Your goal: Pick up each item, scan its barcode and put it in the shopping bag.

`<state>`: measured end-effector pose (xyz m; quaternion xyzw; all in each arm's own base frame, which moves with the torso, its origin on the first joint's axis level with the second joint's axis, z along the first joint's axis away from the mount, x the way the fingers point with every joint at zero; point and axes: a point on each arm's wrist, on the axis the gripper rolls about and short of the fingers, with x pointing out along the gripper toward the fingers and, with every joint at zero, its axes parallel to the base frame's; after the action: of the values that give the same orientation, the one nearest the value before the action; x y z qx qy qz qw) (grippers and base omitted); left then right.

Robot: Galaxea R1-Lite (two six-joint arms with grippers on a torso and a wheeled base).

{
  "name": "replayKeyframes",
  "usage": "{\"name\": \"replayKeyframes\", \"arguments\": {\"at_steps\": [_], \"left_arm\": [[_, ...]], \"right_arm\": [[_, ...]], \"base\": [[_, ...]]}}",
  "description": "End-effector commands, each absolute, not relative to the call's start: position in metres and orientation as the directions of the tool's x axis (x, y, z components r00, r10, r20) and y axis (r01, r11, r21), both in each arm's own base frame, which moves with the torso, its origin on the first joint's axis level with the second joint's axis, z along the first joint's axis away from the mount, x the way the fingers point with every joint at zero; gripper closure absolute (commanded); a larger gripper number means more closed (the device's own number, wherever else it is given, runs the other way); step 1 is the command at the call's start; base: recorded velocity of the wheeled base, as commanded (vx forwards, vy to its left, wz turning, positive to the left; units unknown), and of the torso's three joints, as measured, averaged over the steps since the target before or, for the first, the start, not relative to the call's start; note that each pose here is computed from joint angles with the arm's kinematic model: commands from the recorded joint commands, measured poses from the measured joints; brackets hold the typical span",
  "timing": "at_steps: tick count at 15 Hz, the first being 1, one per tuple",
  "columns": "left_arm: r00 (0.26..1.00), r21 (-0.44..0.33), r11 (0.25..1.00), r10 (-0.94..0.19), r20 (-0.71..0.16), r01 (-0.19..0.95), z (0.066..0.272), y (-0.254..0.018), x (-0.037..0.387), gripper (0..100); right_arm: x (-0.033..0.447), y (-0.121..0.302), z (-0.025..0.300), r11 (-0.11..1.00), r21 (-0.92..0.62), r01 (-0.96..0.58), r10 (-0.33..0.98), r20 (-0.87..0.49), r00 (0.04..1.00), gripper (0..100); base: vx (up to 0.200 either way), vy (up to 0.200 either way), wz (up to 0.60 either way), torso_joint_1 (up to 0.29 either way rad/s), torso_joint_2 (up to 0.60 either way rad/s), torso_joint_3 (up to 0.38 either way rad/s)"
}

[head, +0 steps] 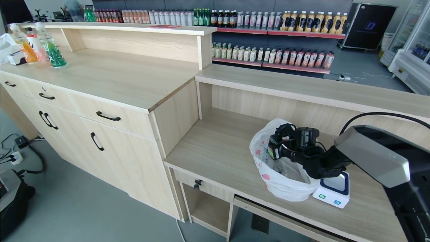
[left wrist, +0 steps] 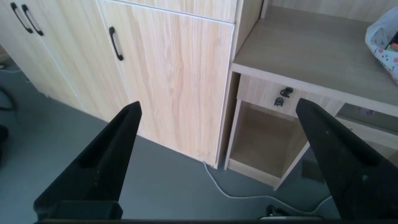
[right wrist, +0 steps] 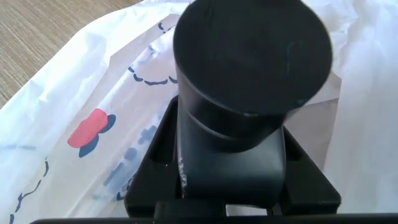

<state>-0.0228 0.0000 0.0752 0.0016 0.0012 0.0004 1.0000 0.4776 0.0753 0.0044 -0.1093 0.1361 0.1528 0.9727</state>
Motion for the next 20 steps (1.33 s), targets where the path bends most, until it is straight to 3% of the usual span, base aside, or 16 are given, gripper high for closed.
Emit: {"name": "replayKeyframes", "arguments": {"at_steps": [1,3,4,6,10,11,13,16,19,20], "left_arm": [[1.0,0.003,1.0,0.002,-0.005,-0.002,0.075,0.0,-0.023,0],[1.0,0.003,1.0,0.002,-0.005,-0.002,0.075,0.0,-0.023,0],[1.0,0.003,1.0,0.002,-0.005,-0.002,0.075,0.0,-0.023,0],[1.0,0.003,1.0,0.002,-0.005,-0.002,0.075,0.0,-0.023,0],[1.0,0.003,1.0,0.002,-0.005,-0.002,0.075,0.0,-0.023,0],[1.0,0.003,1.0,0.002,-0.003,-0.002,0.075,0.0,-0.023,0],[1.0,0.003,1.0,0.002,-0.005,-0.002,0.075,0.0,-0.023,0],[1.0,0.003,1.0,0.002,-0.005,-0.002,0.075,0.0,-0.023,0],[1.0,0.003,1.0,0.002,-0.005,-0.002,0.075,0.0,-0.023,0],[1.0,0.003,1.0,0.002,-0.005,-0.002,0.075,0.0,-0.023,0]], "right_arm": [[0.479,0.072,-0.002,0.935,-0.155,-0.32,0.261,-0.311,0.914,100],[0.478,0.069,-0.003,0.937,-0.156,-0.311,0.251,-0.317,0.915,100],[0.478,0.068,0.0,0.939,-0.154,-0.308,0.249,-0.314,0.916,0],[0.476,0.068,0.021,0.946,-0.125,-0.299,0.255,-0.279,0.926,0],[0.44,0.075,0.102,0.944,-0.094,-0.316,0.297,-0.172,0.939,0],[0.413,0.068,0.14,0.945,-0.115,-0.305,0.292,-0.12,0.949,0],[0.364,0.044,0.171,0.95,-0.166,-0.264,0.25,-0.103,0.963,0],[0.279,-0.001,0.17,0.934,-0.326,-0.143,0.075,-0.211,0.975,0],[0.248,-0.025,0.168,0.938,-0.344,0.028,-0.119,-0.246,0.962,0],[0.245,-0.03,0.165,0.926,-0.313,0.211,-0.301,-0.274,0.913,0]], "base": [[0.0,0.0,0.0,0.0,0.0,0.0],[0.0,0.0,0.0,0.0,0.0,0.0],[0.0,0.0,0.0,0.0,0.0,0.0],[0.0,0.0,0.0,0.0,0.0,0.0],[0.0,0.0,0.0,0.0,0.0,0.0],[0.0,0.0,0.0,0.0,0.0,0.0],[0.0,0.0,0.0,0.0,0.0,0.0],[0.0,0.0,-0.4,0.002,0.0,0.0],[0.0,0.0,-0.6,-0.144,0.26,0.139],[0.0,0.0,-0.6,-0.163,0.35,0.149]]}}
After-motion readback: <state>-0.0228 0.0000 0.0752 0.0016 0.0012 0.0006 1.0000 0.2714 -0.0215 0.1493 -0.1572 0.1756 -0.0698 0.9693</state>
